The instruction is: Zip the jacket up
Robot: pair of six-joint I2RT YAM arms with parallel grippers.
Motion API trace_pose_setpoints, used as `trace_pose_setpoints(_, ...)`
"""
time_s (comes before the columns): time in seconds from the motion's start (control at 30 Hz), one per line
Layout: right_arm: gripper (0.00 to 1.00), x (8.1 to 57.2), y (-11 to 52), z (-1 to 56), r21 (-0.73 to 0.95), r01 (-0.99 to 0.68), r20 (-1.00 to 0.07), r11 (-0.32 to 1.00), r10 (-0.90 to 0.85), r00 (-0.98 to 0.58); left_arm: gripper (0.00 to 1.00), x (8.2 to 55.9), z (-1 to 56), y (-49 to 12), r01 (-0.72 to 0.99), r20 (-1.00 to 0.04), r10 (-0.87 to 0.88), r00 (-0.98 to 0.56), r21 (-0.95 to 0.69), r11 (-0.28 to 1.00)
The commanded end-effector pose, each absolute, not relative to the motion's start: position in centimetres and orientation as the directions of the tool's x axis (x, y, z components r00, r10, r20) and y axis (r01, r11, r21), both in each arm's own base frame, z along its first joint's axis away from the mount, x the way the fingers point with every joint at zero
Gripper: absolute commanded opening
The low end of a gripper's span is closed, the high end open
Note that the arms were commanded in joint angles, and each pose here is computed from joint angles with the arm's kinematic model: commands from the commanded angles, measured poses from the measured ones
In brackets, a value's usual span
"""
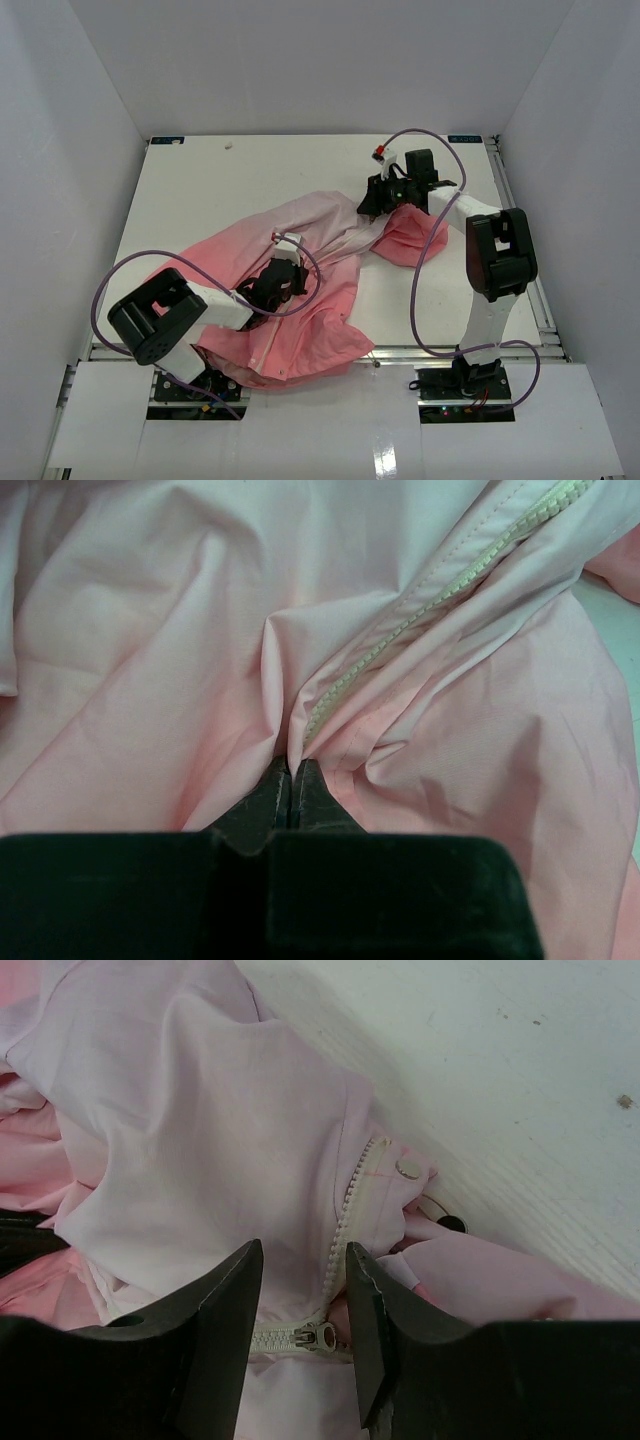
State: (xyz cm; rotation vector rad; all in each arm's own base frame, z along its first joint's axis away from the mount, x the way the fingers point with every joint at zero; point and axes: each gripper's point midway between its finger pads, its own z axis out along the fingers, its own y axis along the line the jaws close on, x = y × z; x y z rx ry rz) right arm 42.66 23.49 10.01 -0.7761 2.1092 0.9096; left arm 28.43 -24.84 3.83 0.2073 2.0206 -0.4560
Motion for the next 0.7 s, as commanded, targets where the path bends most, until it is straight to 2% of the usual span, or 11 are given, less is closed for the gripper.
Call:
trace_pose_setpoints(0.0, 0.46, 42.1, 23.1, 10.9, 0.357, -0.75, -0.787, 0.557, -0.253, -0.563, 0.0, 27.9, 2.3, -23.6, 0.318, -0.867, 0.0, -0.498, -0.183, 0.93)
trace_pose_setpoints(0.43, 0.48, 42.5, 22.1, 13.9, 0.3, -0.748, -0.823, 0.591, -0.236, -0.517, 0.0, 27.8, 2.3, -23.7, 0.325, -0.865, 0.004, -0.502, -0.185, 0.927)
trace_pose_setpoints(0.67, 0.48, 42.2, 21.3, 12.5, 0.323, -0.735, -0.782, 0.596, -0.269, -0.562, 0.0, 27.8, 2.5, -23.7, 0.329, -0.867, 0.003, -0.499, -0.186, 0.926)
